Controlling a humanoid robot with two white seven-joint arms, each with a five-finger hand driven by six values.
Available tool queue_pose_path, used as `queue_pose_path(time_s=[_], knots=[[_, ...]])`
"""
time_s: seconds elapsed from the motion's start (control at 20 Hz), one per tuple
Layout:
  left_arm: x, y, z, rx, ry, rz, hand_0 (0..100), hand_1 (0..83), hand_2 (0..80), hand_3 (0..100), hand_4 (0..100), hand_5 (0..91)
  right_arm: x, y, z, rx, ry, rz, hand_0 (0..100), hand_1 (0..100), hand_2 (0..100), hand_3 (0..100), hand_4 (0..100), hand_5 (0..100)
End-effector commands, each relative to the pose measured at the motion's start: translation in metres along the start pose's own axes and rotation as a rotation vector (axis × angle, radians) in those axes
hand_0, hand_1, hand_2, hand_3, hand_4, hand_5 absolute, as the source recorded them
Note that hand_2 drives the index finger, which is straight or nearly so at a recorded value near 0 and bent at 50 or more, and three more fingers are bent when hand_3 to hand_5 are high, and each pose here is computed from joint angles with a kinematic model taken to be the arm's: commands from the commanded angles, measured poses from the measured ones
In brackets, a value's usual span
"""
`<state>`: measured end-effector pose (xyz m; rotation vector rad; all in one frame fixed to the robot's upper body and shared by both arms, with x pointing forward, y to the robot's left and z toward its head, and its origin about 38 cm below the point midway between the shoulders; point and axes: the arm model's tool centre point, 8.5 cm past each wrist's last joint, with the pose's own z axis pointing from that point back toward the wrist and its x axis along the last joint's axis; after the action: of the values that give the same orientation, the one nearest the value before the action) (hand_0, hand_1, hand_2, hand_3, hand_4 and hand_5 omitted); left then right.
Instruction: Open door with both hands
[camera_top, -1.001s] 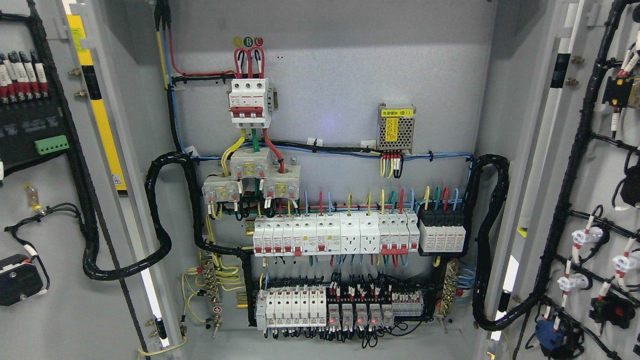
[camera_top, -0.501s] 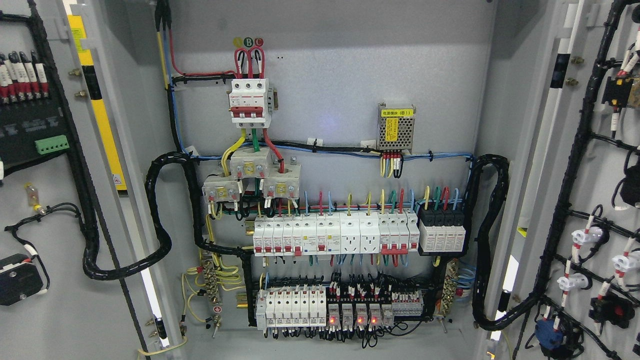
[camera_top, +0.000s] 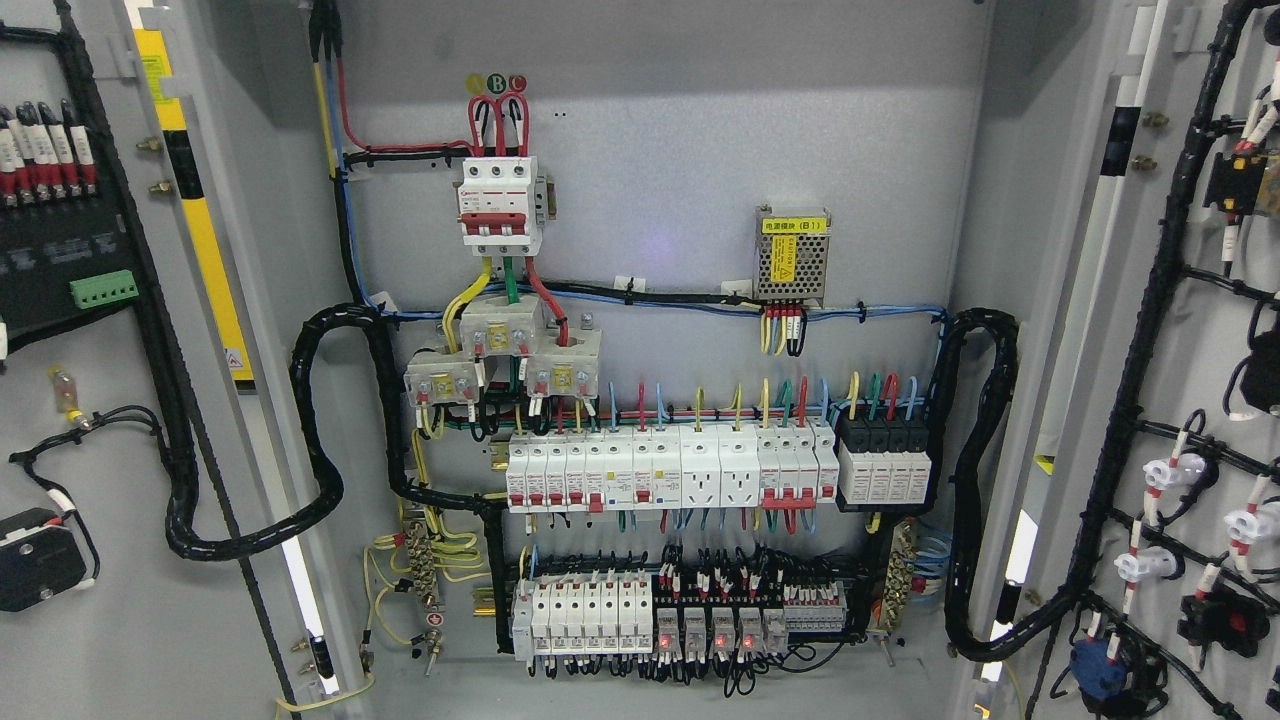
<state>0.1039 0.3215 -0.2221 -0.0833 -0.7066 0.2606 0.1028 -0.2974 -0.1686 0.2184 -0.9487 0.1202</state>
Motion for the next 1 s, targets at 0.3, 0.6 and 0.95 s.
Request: queue_pose_path(time_s=[0.3, 0.6, 0.95], knots=[[-0.149, 0.028, 0.093, 0.111, 0.656, -0.203, 0, 0.0, 0.0, 0, 0, 0.0, -0.146, -0.019, 0.073, -0.146, 0.828, 0.109, 20, 12, 0, 0, 0, 0], [-0.150, 0.025, 0.092, 0.096, 0.667, -0.225, 0, 0.0, 0.0, 0, 0, 0.0, -0.152, -0.005, 0.067, -0.198, 1.003, 0.075, 20, 12, 0, 0, 0, 0], [-0.149, 0.023, 0.090, 0.083, 0.658, -0.232, 0, 0.0, 0.0, 0, 0, 0.0, -0.150, -0.003, 0.062, -0.224, 1.066, 0.035, 20, 12, 0, 0, 0, 0]])
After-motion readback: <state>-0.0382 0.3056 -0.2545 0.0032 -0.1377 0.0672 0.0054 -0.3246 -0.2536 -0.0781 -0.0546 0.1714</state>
